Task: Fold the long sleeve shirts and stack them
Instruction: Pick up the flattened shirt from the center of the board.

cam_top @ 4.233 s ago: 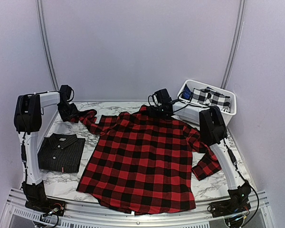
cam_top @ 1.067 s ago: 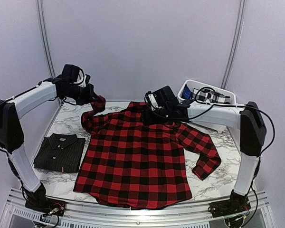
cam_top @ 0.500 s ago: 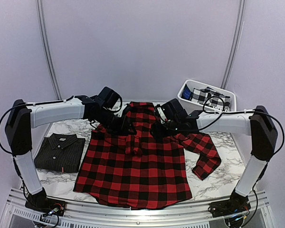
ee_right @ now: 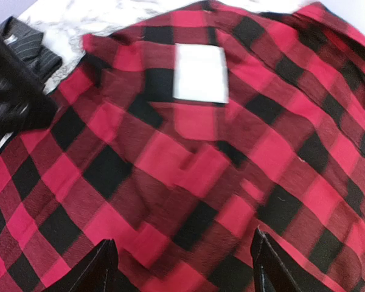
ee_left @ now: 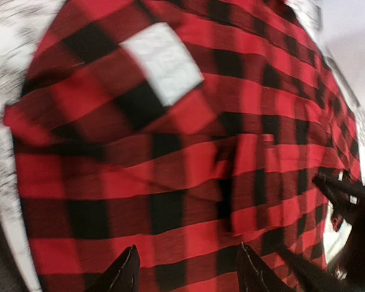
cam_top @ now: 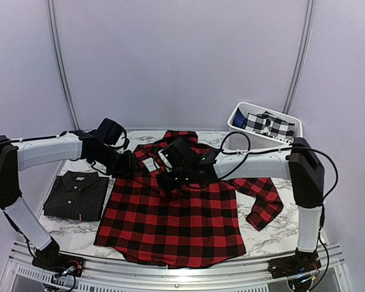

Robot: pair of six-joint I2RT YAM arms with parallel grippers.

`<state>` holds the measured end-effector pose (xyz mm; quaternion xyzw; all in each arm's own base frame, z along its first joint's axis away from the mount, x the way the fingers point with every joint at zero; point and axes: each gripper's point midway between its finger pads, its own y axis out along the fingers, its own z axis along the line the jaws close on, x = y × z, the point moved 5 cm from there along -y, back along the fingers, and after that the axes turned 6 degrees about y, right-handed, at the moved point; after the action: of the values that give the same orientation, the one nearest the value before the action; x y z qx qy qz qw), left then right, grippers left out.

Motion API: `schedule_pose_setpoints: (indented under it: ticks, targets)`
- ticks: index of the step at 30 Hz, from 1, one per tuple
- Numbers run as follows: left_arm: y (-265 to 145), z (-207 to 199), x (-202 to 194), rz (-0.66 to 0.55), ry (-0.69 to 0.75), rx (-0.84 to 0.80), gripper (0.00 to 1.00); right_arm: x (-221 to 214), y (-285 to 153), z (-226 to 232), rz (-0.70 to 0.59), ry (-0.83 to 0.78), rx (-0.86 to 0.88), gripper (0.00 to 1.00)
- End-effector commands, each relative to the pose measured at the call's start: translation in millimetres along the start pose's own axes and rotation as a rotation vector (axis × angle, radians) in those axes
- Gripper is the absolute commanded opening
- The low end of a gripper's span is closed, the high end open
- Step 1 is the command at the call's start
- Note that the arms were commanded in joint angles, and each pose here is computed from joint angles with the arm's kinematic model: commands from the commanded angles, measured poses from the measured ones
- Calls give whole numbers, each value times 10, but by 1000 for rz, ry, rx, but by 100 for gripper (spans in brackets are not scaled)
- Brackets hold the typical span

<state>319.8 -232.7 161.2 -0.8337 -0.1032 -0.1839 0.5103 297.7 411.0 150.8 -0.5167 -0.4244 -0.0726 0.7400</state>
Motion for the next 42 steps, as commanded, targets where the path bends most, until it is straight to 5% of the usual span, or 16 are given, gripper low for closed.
schedule_pose_setpoints:
  ticks: [1,13,21,29,42]
  targets:
    - [-295,196,-41,-81,-63,33,56,-66,95,270,21,-172,-75,73]
    - [-605,498,-670,-86,-109,48,56,-299,366,149,107,-282,-294,70]
    - [-685,590,-1026,-56,-159,37,57,-311,260,57,97,-254,-320,39]
    - [-621,618,-1413,46,-159,116,55,25,-31,-195,-10,-43,-222,5]
    - [-768,877,-1924,138,-260,257,53,278,-309,-578,-121,157,-79,0]
